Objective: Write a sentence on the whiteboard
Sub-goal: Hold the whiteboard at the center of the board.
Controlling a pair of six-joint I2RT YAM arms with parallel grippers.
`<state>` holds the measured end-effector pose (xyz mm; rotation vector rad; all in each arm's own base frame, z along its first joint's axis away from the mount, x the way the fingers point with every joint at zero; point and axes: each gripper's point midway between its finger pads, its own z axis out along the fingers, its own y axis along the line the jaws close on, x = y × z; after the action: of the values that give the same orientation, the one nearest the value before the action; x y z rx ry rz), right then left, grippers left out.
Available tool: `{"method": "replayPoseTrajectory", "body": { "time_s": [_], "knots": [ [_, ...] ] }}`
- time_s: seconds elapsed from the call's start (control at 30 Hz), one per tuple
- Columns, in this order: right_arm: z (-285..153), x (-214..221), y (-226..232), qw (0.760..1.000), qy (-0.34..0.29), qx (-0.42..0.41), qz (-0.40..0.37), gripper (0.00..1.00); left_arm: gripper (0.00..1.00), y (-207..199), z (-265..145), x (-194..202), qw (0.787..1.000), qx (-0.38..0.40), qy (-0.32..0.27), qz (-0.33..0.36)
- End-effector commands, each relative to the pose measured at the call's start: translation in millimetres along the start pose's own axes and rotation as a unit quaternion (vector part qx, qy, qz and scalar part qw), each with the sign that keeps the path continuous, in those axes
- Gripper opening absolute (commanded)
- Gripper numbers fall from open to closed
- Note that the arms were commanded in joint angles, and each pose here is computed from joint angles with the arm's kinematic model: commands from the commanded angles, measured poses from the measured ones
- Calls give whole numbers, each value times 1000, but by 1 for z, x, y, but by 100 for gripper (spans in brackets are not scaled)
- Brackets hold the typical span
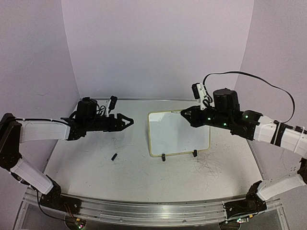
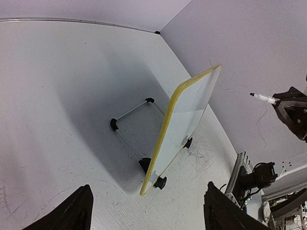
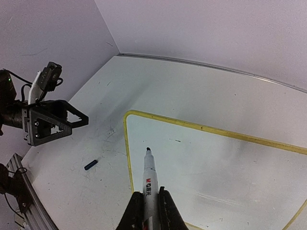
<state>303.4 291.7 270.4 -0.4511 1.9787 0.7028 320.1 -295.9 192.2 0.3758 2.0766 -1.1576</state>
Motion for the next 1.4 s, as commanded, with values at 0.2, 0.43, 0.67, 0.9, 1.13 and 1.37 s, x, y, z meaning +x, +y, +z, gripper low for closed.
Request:
{"method": "replayPoseTrajectory", "body": {
  "time_s": [0.2,0.43,0.67,0.9,1.13,1.37],
  "knots": [
    [1,-33,18,998,-45,-29,-15,0,78,-19,14,-8,996,85,-31,10],
    [2,-36,20,998,-46,-33,-18,0,74,-39,29,-12,988,148,-19,28],
    [11,-31,25,998,-36,-34,-24,0,65,-34,56,-8,987,159,-3,11],
    [28,-15,28,999,-9,-7,-43,0,45,-35,75,-2,983,181,13,9],
    [37,-6,40,998,4,-10,-59,0,37,-37,89,5,980,195,27,9],
    [42,-2,46,997,9,-14,-71,0,26,-38,95,8,979,200,27,14]
  ]
}}
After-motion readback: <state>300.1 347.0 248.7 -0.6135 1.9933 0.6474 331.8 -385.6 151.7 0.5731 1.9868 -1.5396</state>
